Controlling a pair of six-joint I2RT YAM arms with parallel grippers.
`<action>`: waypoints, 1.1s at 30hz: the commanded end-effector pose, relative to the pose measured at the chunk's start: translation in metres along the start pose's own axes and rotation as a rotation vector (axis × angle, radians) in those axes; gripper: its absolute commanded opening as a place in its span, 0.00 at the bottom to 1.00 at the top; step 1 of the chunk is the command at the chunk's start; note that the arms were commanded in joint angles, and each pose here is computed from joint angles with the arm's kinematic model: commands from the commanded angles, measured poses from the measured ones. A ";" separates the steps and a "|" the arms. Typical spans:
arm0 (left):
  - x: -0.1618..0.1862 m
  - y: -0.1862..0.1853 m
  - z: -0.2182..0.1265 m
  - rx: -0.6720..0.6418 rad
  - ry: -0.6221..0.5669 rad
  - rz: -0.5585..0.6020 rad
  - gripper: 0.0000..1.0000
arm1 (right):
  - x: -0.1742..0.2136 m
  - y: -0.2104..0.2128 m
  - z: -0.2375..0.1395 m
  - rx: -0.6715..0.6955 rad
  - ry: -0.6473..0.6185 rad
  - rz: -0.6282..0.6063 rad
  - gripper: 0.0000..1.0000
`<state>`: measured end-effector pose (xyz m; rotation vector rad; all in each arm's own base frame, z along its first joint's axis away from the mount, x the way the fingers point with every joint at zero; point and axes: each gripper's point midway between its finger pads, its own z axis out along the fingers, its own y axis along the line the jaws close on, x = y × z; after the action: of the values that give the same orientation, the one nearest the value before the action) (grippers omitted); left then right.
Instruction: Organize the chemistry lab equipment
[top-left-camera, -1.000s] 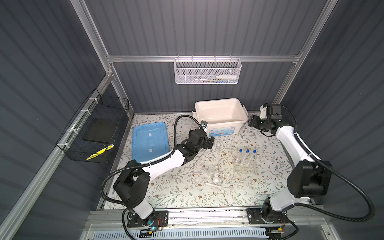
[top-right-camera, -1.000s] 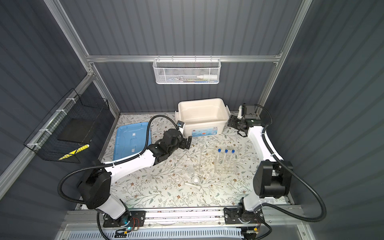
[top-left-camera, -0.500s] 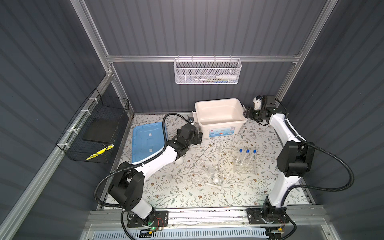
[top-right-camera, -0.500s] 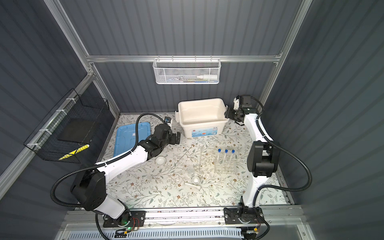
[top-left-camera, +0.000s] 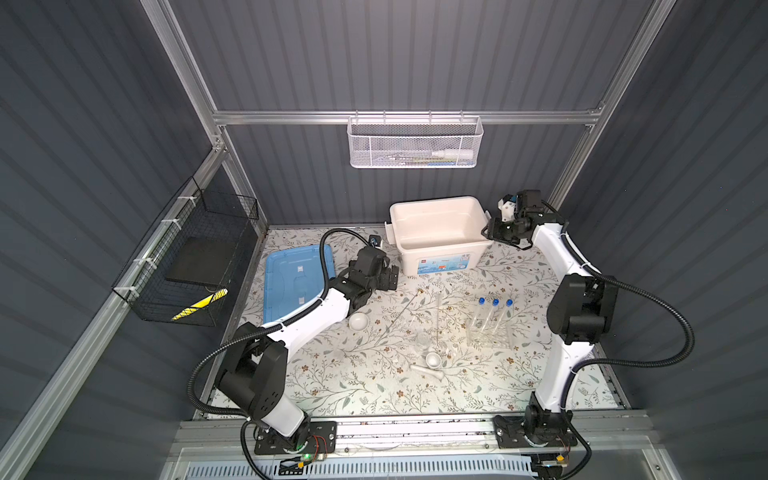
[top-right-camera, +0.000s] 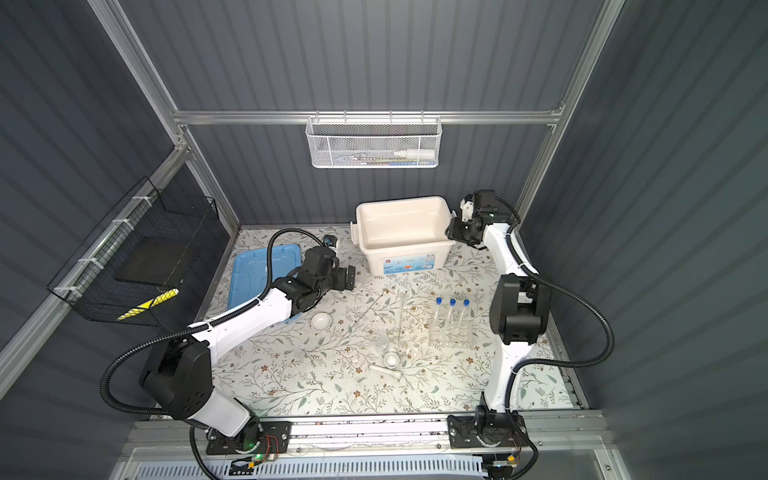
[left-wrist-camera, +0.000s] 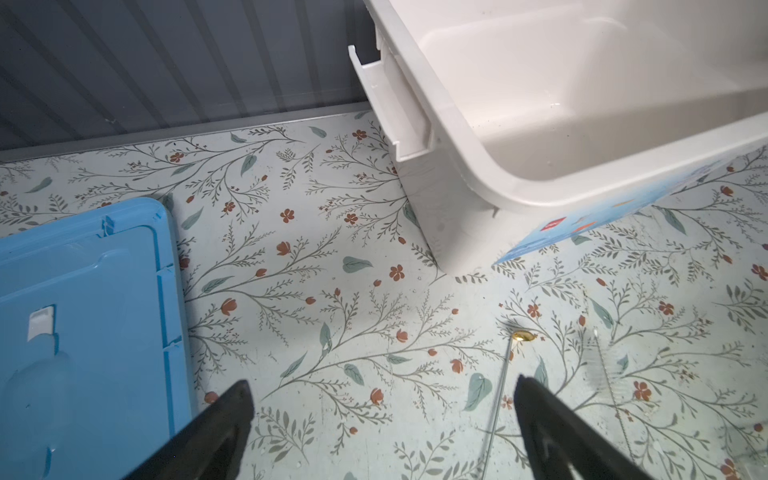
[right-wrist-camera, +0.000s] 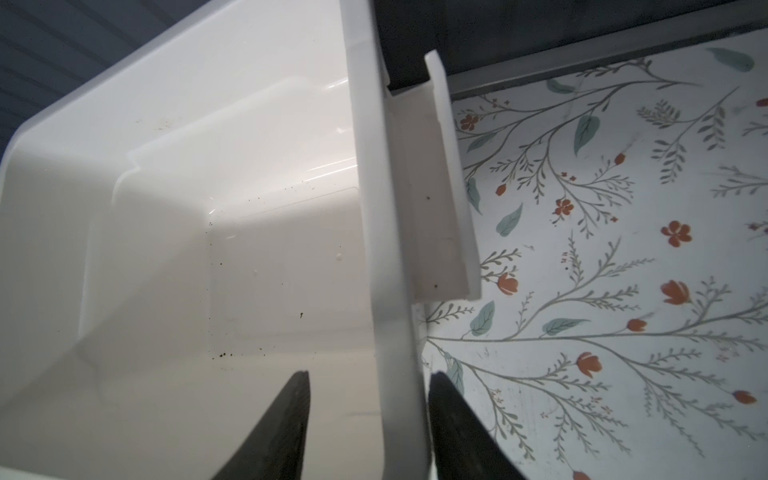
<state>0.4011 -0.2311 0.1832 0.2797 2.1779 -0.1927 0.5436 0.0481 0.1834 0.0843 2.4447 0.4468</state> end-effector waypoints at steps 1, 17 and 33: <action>0.018 0.000 0.005 0.015 0.068 0.032 1.00 | 0.006 0.015 0.000 -0.020 0.033 -0.048 0.46; 0.043 0.006 0.002 0.005 0.127 0.049 1.00 | 0.031 0.035 -0.007 0.004 0.094 -0.116 0.29; 0.063 0.024 -0.017 -0.050 0.168 0.029 1.00 | 0.058 0.052 -0.027 -0.030 0.137 -0.134 0.25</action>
<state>0.3665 -0.2073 0.1437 0.3384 2.3144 -0.1271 0.4900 0.0916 0.1770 -0.0667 2.5666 0.4205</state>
